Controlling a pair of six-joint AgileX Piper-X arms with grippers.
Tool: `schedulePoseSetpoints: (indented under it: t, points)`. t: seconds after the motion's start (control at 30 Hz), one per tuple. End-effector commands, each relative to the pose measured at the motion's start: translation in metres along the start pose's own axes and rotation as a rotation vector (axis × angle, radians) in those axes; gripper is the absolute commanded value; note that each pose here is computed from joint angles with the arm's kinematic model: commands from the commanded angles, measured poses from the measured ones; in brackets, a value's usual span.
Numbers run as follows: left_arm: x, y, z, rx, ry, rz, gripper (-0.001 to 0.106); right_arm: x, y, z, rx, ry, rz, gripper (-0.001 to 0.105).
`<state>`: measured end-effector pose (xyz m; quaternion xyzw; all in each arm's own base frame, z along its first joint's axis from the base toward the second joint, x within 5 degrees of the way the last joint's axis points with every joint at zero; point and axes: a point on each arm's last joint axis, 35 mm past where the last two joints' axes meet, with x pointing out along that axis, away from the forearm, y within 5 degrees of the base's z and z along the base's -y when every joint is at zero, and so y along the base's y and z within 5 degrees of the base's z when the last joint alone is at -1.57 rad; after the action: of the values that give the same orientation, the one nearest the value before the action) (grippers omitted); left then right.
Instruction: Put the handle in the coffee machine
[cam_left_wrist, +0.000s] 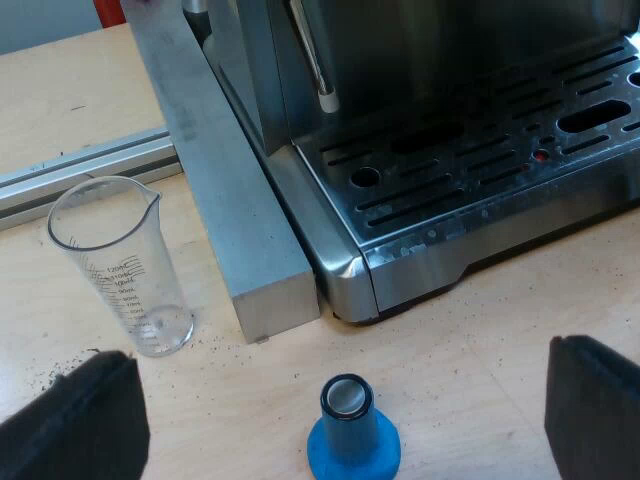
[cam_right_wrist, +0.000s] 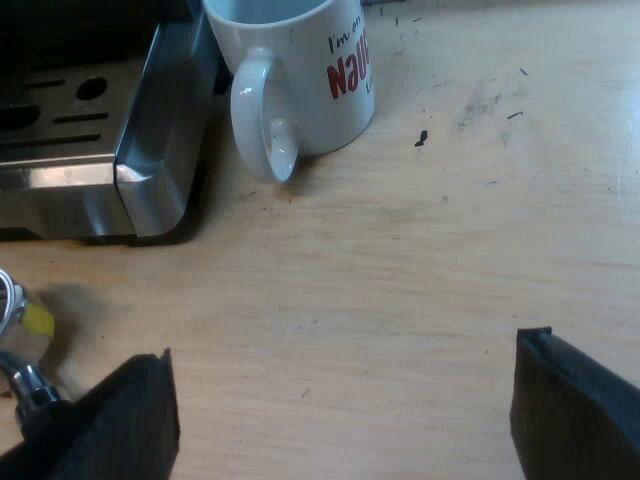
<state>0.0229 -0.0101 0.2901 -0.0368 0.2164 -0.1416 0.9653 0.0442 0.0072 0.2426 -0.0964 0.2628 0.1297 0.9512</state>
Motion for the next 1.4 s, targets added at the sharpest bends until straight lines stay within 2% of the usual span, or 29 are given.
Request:
schedulePoseSetpoints:
  t: [0.03, 0.33, 0.47, 0.63, 0.7, 0.77, 0.9, 0.93, 1.07, 1.23, 1.3, 1.33, 1.4]
  points:
    - [0.002, 0.000, 0.003, -0.007, -0.005, -0.007, 0.082, 0.000, 0.000, 0.001, -0.006, 0.000, 0.001, 0.070]
    - [0.001, 0.000, 0.004, -0.009, -0.009, -0.007, 0.082, -0.002, 0.000, 0.002, -0.006, -0.001, -0.005, 0.070]
    - [-0.013, -0.004, 0.012, -0.041, -0.030, -0.019, 0.082, -0.015, 0.000, 0.011, 0.014, -0.013, -0.010, 0.070]
    - [-0.034, -0.012, 0.027, -0.020, -0.091, -0.098, 0.082, -0.027, -0.002, 0.030, 0.023, 0.055, 0.022, 0.070]
    - [-0.037, -0.013, 0.034, -0.010, -0.085, -0.127, 0.082, -0.030, -0.002, 0.036, 0.015, 0.081, 0.046, 0.070]
    - [-0.035, -0.014, 0.044, 0.004, -0.054, -0.184, 0.082, -0.031, -0.003, 0.046, 0.004, 0.124, 0.083, 0.070]
    - [-0.029, -0.016, 0.053, 0.019, -0.003, -0.255, 0.082, -0.031, -0.003, 0.052, -0.009, 0.177, 0.119, 0.070]
    - [-0.021, -0.018, 0.058, 0.032, 0.047, -0.322, 0.082, -0.026, -0.003, 0.064, -0.059, 0.286, 0.189, 0.070]
    - [-0.008, -0.022, 0.062, 0.059, 0.129, -0.418, 0.082, -0.014, 0.000, 0.075, -0.122, 0.385, 0.271, 0.070]
    - [0.009, -0.030, 0.063, 0.156, 0.217, -0.524, 0.081, 0.005, 0.007, 0.083, -0.183, 0.495, 0.351, 0.070]
    - [0.010, -0.031, 0.063, 0.168, 0.225, -0.535, 0.081, 0.010, 0.009, 0.084, -0.199, 0.523, 0.358, 0.070]
    - [0.016, -0.035, 0.063, 0.219, 0.254, -0.579, 0.081, 0.011, 0.010, 0.084, -0.209, 0.528, 0.362, 0.070]
    - [0.020, -0.040, 0.062, 0.259, 0.281, -0.620, 0.081, 0.025, 0.016, 0.085, -0.260, 0.590, 0.400, 0.058]
